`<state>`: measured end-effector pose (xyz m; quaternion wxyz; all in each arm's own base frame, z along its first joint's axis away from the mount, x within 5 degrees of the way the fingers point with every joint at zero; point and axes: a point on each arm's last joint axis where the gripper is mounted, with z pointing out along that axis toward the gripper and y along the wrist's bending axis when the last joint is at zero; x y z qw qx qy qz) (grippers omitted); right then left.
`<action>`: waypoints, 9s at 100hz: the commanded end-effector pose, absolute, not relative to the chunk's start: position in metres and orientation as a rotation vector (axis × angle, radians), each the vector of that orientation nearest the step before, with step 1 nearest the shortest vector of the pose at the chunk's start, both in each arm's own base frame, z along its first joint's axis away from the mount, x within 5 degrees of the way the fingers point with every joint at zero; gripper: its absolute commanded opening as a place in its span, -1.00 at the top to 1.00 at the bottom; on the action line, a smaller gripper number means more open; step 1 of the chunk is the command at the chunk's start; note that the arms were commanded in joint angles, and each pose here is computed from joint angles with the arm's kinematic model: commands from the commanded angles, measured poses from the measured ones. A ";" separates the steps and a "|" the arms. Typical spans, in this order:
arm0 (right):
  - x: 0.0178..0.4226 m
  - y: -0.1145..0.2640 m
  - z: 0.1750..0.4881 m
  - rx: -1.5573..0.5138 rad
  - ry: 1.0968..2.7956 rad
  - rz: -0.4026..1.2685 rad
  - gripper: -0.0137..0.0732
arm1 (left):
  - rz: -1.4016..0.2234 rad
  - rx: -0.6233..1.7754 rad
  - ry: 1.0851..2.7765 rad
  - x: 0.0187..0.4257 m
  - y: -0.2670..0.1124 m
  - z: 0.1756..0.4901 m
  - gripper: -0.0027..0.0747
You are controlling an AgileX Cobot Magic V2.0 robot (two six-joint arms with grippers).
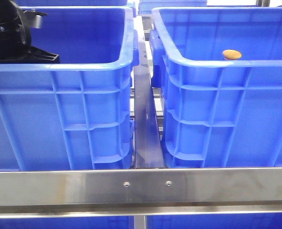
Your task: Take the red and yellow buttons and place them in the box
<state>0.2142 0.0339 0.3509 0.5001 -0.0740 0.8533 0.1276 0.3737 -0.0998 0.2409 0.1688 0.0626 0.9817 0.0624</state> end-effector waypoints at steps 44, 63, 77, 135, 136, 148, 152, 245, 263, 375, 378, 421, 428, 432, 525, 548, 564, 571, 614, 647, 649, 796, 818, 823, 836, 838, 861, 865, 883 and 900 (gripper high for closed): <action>0.213 0.033 0.366 -0.153 1.977 0.304 0.82 | 0.128 0.196 2.680 0.367 -0.099 0.280 0.77; 0.213 0.033 0.366 -0.153 1.977 0.304 0.82 | 0.069 0.283 2.573 0.349 -0.099 0.319 0.77; 0.213 0.033 0.366 -0.153 1.977 0.304 0.82 | -0.075 0.512 2.477 0.327 -0.108 0.348 0.77; 0.212 0.036 0.368 -0.131 1.983 0.361 0.78 | -0.764 1.109 1.978 0.271 -0.163 0.399 0.77; 0.212 0.036 0.368 -0.130 1.986 0.368 0.77 | -0.766 1.119 1.973 0.270 -0.164 0.399 0.77; 0.210 0.039 0.367 -0.115 2.002 0.429 0.44 | -0.776 1.221 1.915 0.260 -0.181 0.399 0.77; 0.210 0.040 0.367 -0.110 2.011 0.454 0.27 | -0.779 1.252 1.896 0.256 -0.186 0.399 0.77; 0.251 0.129 0.355 -0.092 2.131 1.387 -0.84 | -0.835 1.371 1.910 0.254 -0.209 0.381 0.77; 0.252 0.132 0.352 -0.125 2.140 1.390 -0.84 | -0.835 1.371 1.910 0.254 -0.209 0.381 0.77; 0.249 0.120 0.358 -0.145 2.124 1.396 0.39 | -0.830 1.400 1.917 0.253 -0.206 0.382 -0.83; 0.250 0.113 0.358 -0.129 2.119 1.387 0.39 | -0.828 1.405 1.915 0.254 -0.205 0.385 -0.83; 0.272 0.004 0.365 0.127 1.963 0.962 0.39 | -0.816 1.411 1.935 0.258 -0.193 0.391 -0.83; 0.277 -0.007 0.363 0.123 1.941 0.828 0.39 | -0.817 1.413 1.937 0.257 -0.193 0.391 -0.83; 0.281 -0.012 0.361 0.090 1.930 0.727 0.39 | -0.820 1.417 1.938 0.257 -0.193 0.391 -0.83; 0.395 -0.067 0.284 -0.090 2.023 0.174 0.39 | -0.862 1.417 1.945 0.255 -0.194 0.391 -0.83; 0.410 -0.072 0.270 -0.062 2.044 0.166 0.39 | -0.863 1.415 1.947 0.255 -0.194 0.391 -0.83; 0.418 -0.071 0.268 -0.053 2.039 0.184 0.39 | -0.863 1.415 1.947 0.255 -0.194 0.391 -0.83; 0.418 -0.070 0.268 -0.050 2.037 0.180 0.39 | -0.863 1.415 1.947 0.255 -0.194 0.391 -0.83; 0.421 -0.068 0.267 -0.034 2.034 0.141 0.38 | -0.863 1.412 1.948 0.255 -0.194 0.391 -0.83; 0.421 -0.066 0.263 -0.051 2.045 0.173 0.38 | -0.868 1.410 1.947 0.255 -0.194 0.392 -0.83; 0.422 -0.066 0.262 -0.051 2.048 0.175 0.38 | -0.868 1.410 1.947 0.255 -0.194 0.392 -0.83; 0.286 -0.033 0.332 -0.060 1.894 0.166 0.83 | -0.781 1.143 2.117 0.267 -0.189 0.391 0.98; 0.242 -0.031 0.343 0.007 1.814 0.081 0.83 | -0.575 0.920 2.163 0.270 -0.172 0.404 0.98; 0.235 -0.029 0.345 0.011 1.799 0.079 0.83 | -0.539 0.868 2.162 0.269 -0.167 0.406 0.98; 0.223 -0.026 0.343 0.008 1.789 0.082 0.83 | -0.507 0.750 2.111 0.259 -0.157 0.410 0.98; 0.222 -0.026 0.343 0.007 1.788 0.082 0.83 | -0.504 0.734 2.108 0.258 -0.155 0.408 0.98; 0.208 -0.019 0.332 -0.020 1.806 0.121 0.83 | -0.405 0.542 2.030 0.226 -0.125 0.396 0.98; 0.208 -0.018 0.329 -0.028 1.816 0.134 0.83 | -0.396 0.516 2.000 0.219 -0.119 0.396 0.98; 0.204 -0.009 0.323 -0.054 1.826 0.154 0.83 | -0.375 0.423 1.878 0.189 -0.097 0.384 0.98; 0.185 0.006 0.325 -0.127 1.782 0.171 0.83 | -0.379 0.396 1.798 0.159 -0.082 0.366 0.98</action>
